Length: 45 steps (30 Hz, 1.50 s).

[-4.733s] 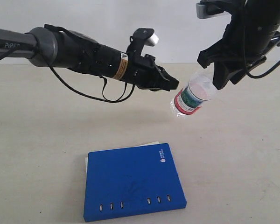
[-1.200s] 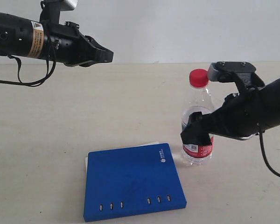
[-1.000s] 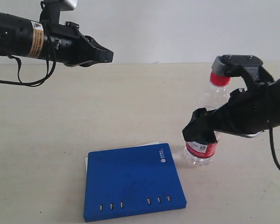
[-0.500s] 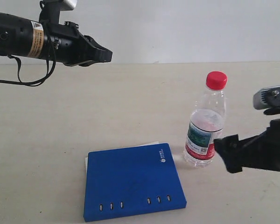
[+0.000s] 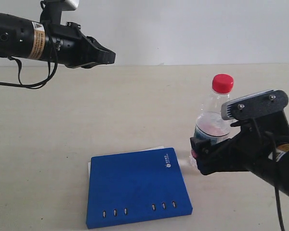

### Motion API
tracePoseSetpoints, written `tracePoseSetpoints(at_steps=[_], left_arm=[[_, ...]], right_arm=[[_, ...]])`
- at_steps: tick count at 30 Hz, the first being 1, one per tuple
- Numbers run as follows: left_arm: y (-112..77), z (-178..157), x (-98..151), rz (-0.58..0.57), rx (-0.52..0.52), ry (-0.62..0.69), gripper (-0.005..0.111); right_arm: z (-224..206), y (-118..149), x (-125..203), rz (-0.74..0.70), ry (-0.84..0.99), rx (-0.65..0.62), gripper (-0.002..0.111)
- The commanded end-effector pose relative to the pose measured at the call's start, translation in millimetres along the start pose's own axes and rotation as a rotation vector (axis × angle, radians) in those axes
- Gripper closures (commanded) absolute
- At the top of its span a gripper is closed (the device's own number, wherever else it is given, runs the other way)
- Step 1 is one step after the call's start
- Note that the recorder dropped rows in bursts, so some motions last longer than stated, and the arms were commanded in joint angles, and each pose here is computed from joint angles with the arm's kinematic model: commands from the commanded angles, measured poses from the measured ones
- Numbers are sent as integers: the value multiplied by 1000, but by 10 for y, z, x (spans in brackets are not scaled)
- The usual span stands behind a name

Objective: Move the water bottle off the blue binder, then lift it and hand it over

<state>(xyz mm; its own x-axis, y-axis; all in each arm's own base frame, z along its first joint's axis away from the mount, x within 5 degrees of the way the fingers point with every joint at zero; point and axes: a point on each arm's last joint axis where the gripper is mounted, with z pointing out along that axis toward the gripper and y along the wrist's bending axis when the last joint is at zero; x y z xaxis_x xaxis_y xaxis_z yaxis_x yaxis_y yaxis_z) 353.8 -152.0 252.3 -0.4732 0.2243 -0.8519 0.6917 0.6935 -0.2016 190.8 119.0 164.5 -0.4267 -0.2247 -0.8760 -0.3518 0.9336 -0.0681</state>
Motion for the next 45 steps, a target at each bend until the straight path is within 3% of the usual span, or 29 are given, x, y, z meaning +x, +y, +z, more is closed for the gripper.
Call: tracePoseSetpoints(at_steps=[1, 27, 34, 41, 45], left_arm=[[-8, -10, -3, 5, -2, -2, 102], [-9, -10, -3, 5, -1, -2, 102], [-9, -10, -3, 5, -1, -2, 102], [-2, -10, -4, 10, -9, -3, 102], [-2, -10, -4, 10, -9, -3, 102]], right_arm=[[144, 34, 37, -15, 18, 16, 3], [470, 148, -4, 50, 38, 16, 3], [509, 75, 60, 14, 59, 108, 3], [517, 82, 56, 29, 46, 102, 3], [517, 75, 52, 37, 41, 110, 12]])
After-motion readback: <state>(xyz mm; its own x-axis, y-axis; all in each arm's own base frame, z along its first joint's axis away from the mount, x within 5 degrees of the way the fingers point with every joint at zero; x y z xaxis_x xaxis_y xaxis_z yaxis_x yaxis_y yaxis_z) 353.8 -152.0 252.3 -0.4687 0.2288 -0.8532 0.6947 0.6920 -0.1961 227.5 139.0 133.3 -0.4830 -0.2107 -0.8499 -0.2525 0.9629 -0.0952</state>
